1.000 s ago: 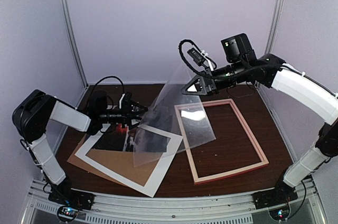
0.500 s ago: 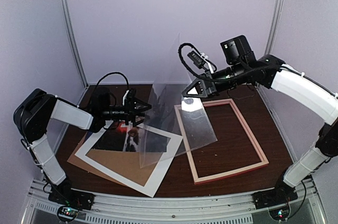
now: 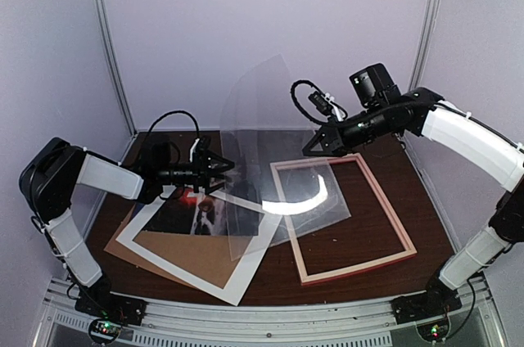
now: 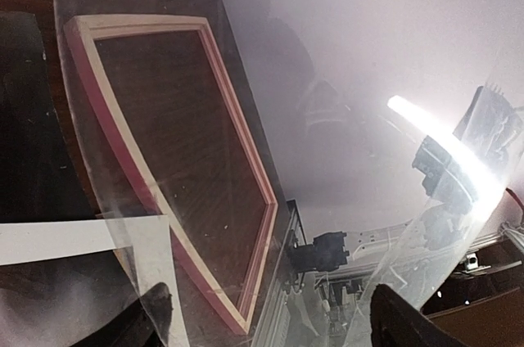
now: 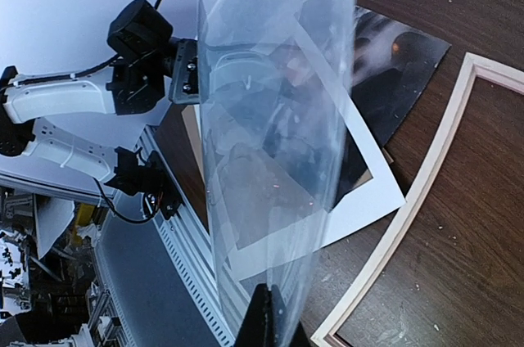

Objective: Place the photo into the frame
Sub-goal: Pass from the right arm to the left

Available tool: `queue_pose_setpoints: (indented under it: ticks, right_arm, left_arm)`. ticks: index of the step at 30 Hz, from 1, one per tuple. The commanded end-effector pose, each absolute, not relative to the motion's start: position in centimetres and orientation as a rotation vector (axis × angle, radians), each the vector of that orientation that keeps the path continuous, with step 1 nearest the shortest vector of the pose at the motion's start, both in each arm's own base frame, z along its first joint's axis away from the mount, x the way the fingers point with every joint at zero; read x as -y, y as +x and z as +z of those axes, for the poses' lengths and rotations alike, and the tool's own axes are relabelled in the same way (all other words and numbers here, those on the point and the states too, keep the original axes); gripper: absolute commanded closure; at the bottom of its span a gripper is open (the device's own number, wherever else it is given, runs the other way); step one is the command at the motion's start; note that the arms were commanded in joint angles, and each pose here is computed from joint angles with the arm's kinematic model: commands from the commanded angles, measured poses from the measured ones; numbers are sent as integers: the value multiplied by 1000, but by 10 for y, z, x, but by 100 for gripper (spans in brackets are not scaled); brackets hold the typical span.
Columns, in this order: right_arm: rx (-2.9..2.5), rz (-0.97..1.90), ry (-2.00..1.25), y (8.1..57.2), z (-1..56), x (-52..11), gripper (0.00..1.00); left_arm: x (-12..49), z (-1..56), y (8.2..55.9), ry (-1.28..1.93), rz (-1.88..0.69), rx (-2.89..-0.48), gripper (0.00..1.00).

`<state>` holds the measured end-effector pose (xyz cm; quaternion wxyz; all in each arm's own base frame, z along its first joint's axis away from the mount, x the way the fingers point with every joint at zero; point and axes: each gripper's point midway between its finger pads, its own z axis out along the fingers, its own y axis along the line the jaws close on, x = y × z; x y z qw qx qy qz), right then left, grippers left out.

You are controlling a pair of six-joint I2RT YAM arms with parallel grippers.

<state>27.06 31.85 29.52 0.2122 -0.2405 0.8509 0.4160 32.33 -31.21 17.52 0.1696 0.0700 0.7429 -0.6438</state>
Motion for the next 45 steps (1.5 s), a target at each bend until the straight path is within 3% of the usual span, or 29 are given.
queue_pose_setpoints:
  ticks: [1,28,40,45]
  right_arm:
    - [-2436,1058,-584,280,275,-304,100]
    - [-2571,910,-374,307,224,-267,100]
    - [-2529,1064,-350,307,228,-282,100]
    - [-2471,1149,-370,305,238,-291,100]
  left_arm:
    - [314,212,319,322,-1814,-1994,16]
    - [308,218,315,328,-1741,-1991,18]
    - [308,212,316,336,-1732,-2010,16]
    - [310,213,319,334,-1731,-2015,22]
